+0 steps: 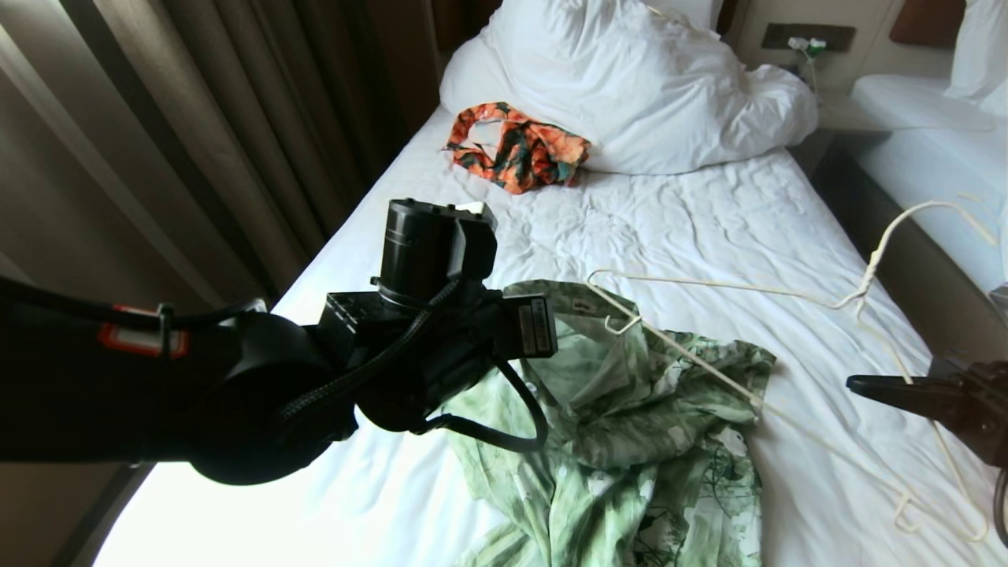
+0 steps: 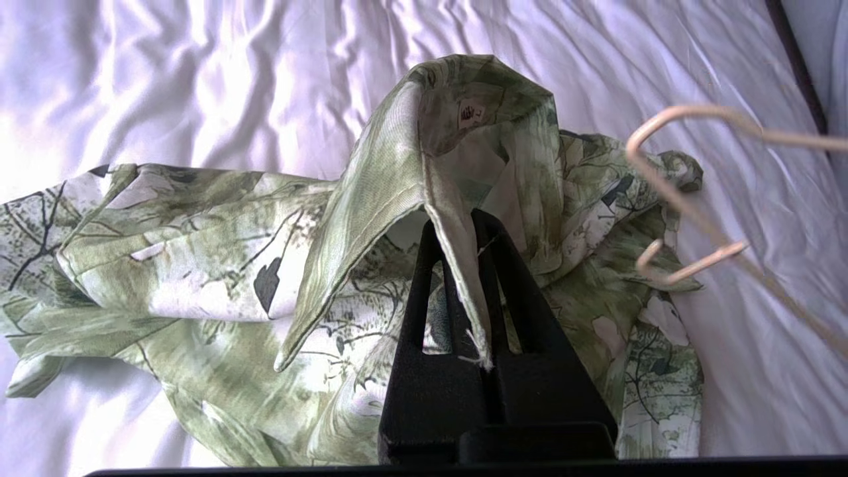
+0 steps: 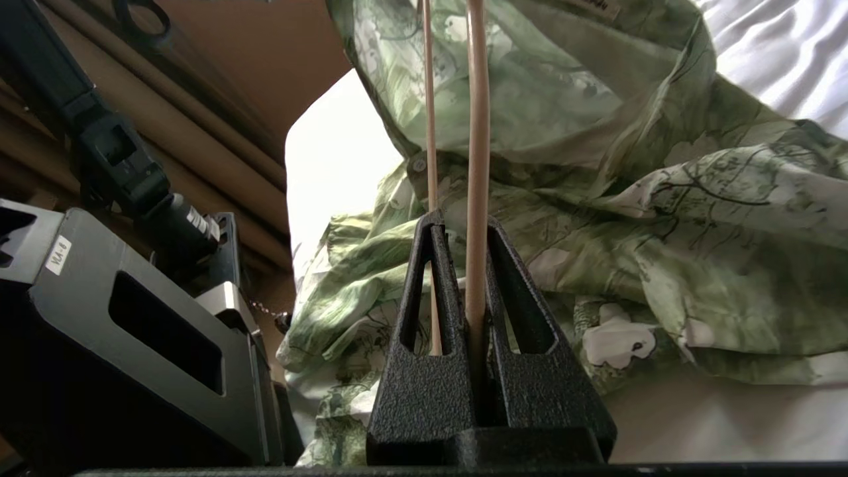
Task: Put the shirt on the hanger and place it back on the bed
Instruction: Hook one side of the shirt onto the hanger
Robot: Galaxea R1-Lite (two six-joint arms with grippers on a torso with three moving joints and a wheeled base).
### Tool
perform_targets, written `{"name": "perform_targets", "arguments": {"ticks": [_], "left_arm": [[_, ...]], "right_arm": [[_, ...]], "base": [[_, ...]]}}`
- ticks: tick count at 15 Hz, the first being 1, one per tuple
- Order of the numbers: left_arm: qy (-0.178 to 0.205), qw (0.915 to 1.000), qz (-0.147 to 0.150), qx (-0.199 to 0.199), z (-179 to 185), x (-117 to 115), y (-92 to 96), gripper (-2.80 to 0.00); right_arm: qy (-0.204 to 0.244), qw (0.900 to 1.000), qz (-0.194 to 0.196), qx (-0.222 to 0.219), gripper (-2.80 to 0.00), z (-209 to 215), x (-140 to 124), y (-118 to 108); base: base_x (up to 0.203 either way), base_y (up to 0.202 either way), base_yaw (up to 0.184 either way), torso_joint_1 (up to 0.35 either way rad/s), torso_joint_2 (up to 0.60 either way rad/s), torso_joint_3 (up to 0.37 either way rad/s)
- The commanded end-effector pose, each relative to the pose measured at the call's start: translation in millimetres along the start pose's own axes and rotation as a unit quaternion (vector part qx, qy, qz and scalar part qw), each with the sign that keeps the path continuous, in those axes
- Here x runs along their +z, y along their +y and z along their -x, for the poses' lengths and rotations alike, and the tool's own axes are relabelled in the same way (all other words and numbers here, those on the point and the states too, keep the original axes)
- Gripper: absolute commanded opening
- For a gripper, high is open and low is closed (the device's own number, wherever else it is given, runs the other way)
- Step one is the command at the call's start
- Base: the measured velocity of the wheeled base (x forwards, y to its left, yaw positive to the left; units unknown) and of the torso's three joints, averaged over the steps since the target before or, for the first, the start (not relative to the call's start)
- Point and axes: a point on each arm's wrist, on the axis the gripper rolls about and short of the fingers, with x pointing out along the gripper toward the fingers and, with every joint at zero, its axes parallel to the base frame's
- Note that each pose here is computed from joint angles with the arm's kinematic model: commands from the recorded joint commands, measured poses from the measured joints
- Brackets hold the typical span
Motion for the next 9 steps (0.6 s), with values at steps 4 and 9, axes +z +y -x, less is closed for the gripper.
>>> {"name": "perform_targets", "arguments": {"ticks": [4,9], "left_arm": [[-0.012,0.9999,0.002,-0.009,3.9,13.4,-7.8,-2.8],[-0.014,0.9994,-0.002,-0.033,15.2,15.1,-21.1,-2.8]], "right_arm": [[0.026,1.0,-0.01,0.003,-2.8,-27.2,-16.4,-10.8],[0.047,0.999,-0.005,0.008,-2.8,-53.6,-17.7,-10.7]], "base": [[0.0,0.0,0.0,0.0,0.0,0.0],[0.0,0.0,0.0,0.0,0.0,0.0]]}}
